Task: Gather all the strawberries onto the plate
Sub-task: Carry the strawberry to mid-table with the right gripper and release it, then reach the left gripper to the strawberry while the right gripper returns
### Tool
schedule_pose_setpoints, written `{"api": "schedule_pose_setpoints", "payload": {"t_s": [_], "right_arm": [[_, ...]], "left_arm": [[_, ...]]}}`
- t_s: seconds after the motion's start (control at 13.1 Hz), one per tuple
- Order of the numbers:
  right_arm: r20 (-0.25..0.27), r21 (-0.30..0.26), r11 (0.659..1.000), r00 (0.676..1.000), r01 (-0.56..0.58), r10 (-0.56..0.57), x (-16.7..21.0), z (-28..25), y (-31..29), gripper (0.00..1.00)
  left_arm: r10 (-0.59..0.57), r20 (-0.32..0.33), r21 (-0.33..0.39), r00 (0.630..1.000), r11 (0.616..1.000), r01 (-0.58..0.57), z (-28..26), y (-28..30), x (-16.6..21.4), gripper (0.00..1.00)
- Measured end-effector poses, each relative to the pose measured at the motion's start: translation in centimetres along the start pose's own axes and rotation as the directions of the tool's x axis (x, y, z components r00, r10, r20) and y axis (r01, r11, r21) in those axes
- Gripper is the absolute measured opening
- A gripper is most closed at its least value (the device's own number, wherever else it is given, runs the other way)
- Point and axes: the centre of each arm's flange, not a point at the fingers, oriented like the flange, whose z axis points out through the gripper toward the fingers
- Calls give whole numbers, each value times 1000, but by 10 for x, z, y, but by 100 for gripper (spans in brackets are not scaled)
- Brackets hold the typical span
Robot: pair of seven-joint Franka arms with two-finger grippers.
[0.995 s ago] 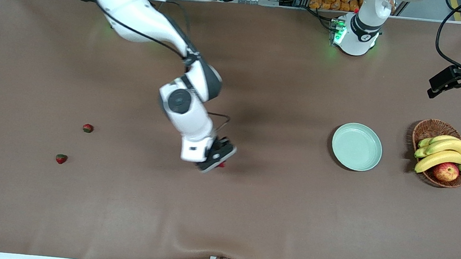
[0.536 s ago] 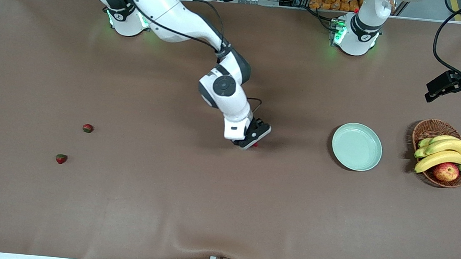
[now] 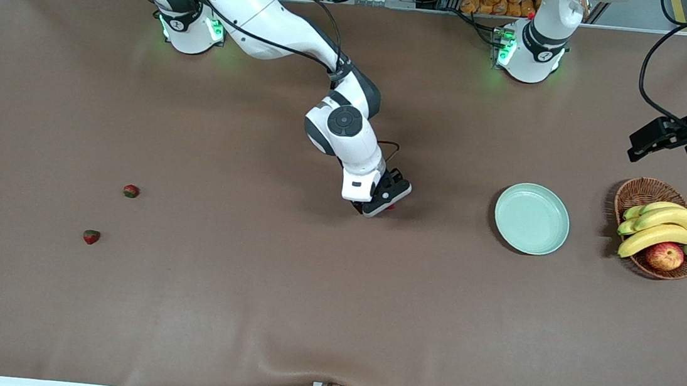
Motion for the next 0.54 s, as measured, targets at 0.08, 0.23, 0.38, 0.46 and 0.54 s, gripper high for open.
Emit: {"api": "schedule_pose_setpoints", "payload": {"t_s": [0.08, 0.23, 0.38, 0.46, 0.54], "right_arm": [[-3, -10, 1000, 1000, -13, 13, 8, -13, 9, 96], [6, -39, 997, 998, -60, 60, 25, -49, 46, 100], [36, -76, 989, 991, -124, 127, 34, -93, 97, 100], [51, -96, 983, 985, -157, 163, 32, -114, 124, 100], [61, -117, 974, 978, -194, 202, 25, -131, 152, 100]], "left_arm": [[6, -3, 0, 1000, 1000, -6, 4, 4, 3, 100], [22, -9, -2, 1000, 1000, -22, 13, 15, 9, 100], [37, -13, -10, 999, 999, -37, 23, 31, 15, 100], [33, -14, -17, 999, 999, -33, 30, 38, 18, 100], [24, -16, -27, 1000, 999, -25, 37, 46, 23, 100]]}}
